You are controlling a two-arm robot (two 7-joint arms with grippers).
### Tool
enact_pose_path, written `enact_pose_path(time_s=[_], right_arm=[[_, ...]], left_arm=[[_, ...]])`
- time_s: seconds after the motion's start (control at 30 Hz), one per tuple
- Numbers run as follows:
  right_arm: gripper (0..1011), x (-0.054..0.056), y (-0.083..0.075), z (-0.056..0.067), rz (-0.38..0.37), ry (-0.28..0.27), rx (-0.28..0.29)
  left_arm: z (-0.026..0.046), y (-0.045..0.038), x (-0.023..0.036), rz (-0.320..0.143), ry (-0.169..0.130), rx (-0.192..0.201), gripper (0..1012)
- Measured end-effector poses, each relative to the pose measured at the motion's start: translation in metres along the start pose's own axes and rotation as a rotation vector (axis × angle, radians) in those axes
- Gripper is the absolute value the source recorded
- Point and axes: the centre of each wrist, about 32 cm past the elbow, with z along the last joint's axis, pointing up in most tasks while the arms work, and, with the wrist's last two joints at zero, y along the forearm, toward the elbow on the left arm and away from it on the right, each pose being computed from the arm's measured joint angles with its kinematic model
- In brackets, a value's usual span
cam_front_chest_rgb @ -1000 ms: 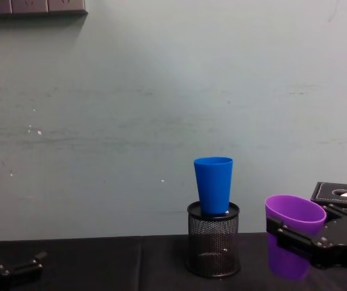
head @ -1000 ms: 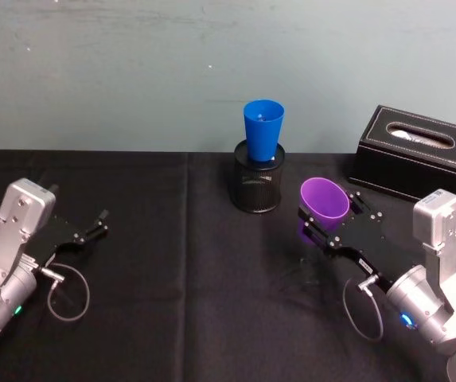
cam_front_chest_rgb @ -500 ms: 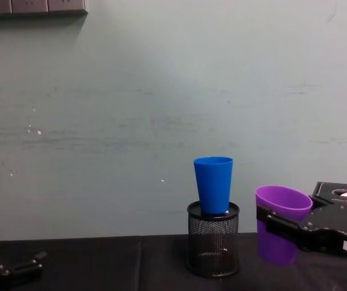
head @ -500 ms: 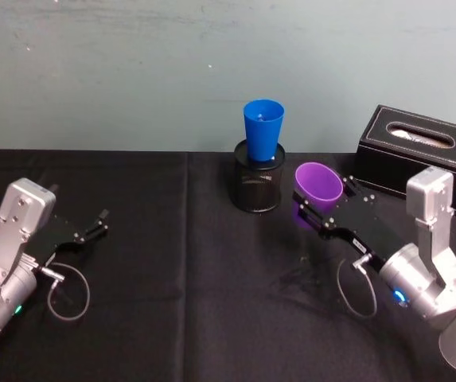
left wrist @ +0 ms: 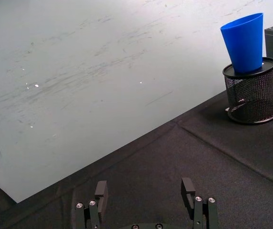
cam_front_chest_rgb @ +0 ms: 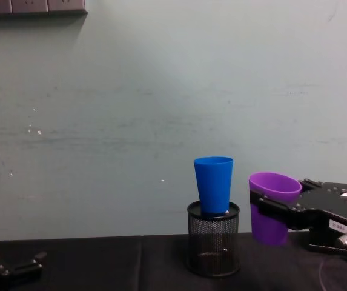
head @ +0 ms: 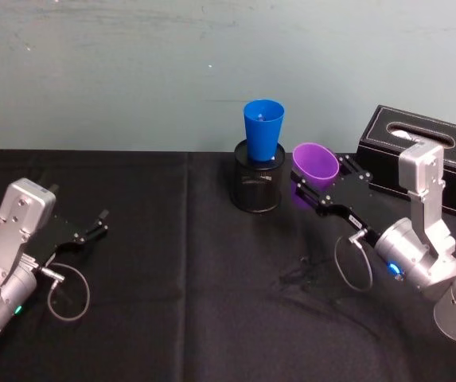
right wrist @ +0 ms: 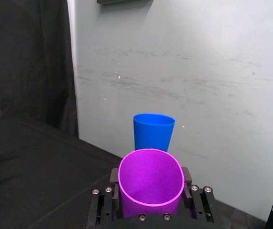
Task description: Pick up one cup with a gripper and tap it against the other cup.
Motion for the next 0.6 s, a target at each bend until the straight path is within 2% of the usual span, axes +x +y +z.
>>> enact_pose_path(time_s=[0.37,0.6], right_arm=[[733,0.011,0.015,0.005,0.024,-0.016,0.007],[733,0.019,0.024,0.0,0.042,-0.012,0.035]], left_arm=[[0.0,0.0,0.0,0.0,0.0,0.0,1012],[0.0,0.0,0.0,0.0,0.0,0.0,1011]])
